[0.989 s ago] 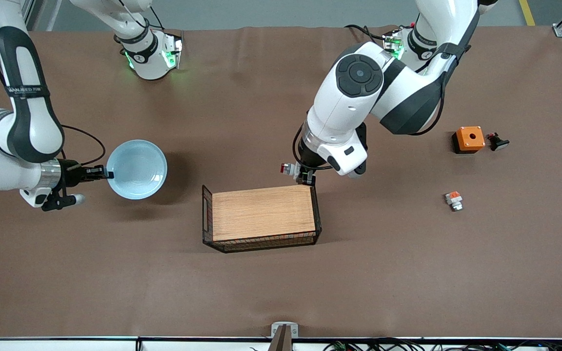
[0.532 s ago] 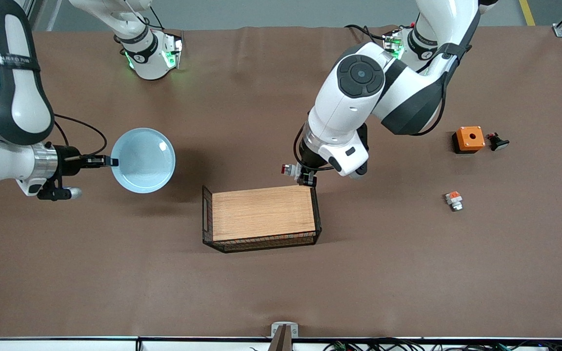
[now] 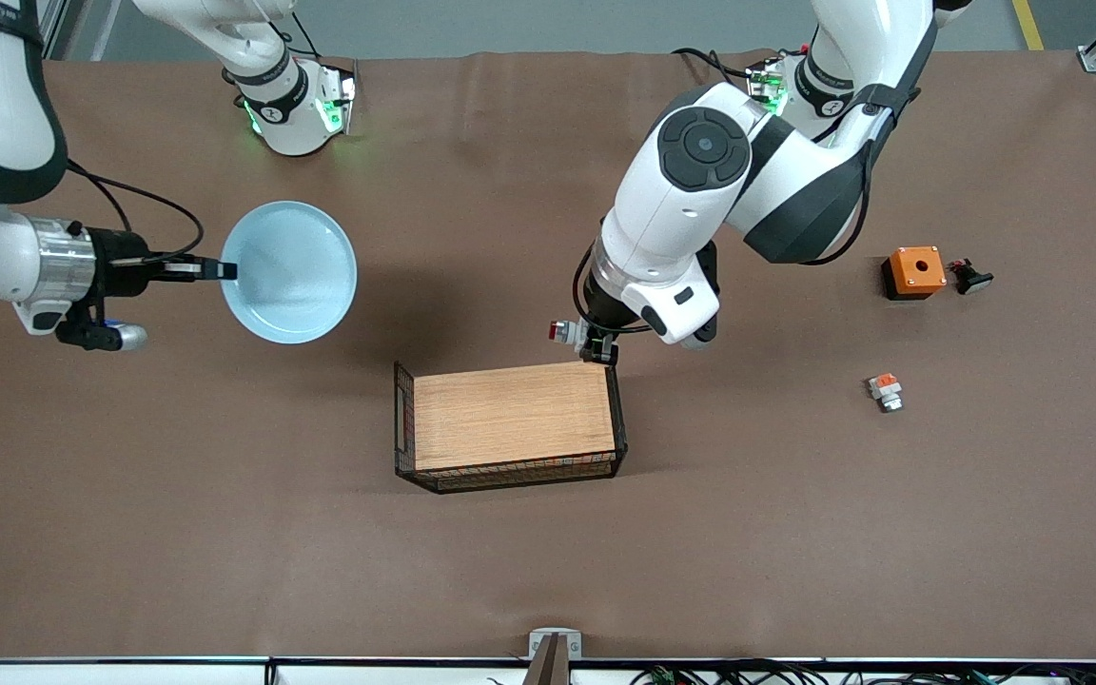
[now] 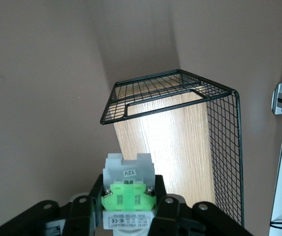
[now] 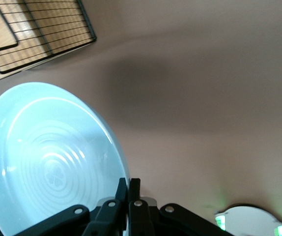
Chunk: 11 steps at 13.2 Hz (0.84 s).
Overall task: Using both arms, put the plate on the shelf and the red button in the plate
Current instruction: 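Lift the blue plate by its rim with the right gripper, then carry the blue plate with the right gripper over the wooden tray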
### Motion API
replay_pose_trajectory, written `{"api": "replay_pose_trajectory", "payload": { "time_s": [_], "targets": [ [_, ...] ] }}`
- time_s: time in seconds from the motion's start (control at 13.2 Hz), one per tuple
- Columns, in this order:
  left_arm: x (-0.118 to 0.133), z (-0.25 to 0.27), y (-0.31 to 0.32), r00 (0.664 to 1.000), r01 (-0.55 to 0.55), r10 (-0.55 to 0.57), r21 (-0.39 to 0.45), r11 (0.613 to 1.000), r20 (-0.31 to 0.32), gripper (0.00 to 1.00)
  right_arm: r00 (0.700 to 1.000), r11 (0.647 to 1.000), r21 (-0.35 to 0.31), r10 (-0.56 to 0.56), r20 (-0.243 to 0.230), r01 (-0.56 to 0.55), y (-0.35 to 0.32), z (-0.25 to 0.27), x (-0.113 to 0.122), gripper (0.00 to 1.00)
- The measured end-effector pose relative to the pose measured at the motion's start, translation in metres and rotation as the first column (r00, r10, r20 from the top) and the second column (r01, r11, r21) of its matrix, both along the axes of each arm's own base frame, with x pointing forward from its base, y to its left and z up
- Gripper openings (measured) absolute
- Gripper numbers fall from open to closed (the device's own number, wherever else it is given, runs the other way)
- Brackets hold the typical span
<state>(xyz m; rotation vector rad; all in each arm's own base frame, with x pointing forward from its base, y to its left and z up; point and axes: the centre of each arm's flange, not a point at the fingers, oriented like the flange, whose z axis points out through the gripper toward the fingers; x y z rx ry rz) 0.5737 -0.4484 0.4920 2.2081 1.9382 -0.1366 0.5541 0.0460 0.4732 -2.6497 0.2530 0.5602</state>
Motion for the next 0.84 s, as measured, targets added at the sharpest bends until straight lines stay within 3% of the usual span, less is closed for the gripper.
{"api": "replay_pose_trajectory", "payload": {
  "time_s": [0.53, 0.84],
  "targets": [
    [0.000, 0.000, 0.000, 1.000, -0.001, 0.001, 0.000, 1.000, 0.000, 0.41, 0.982, 0.981, -0.041, -0.188, -0.010, 0.188, 0.103, 0.023, -0.003, 0.04],
    [0.000, 0.000, 0.000, 1.000, -0.001, 0.001, 0.000, 1.000, 0.000, 0.41, 0.961, 0.959, -0.055, -0.275, 0.042, 0.277, 0.161, 0.030, -0.006, 0.04]
  ]
}}
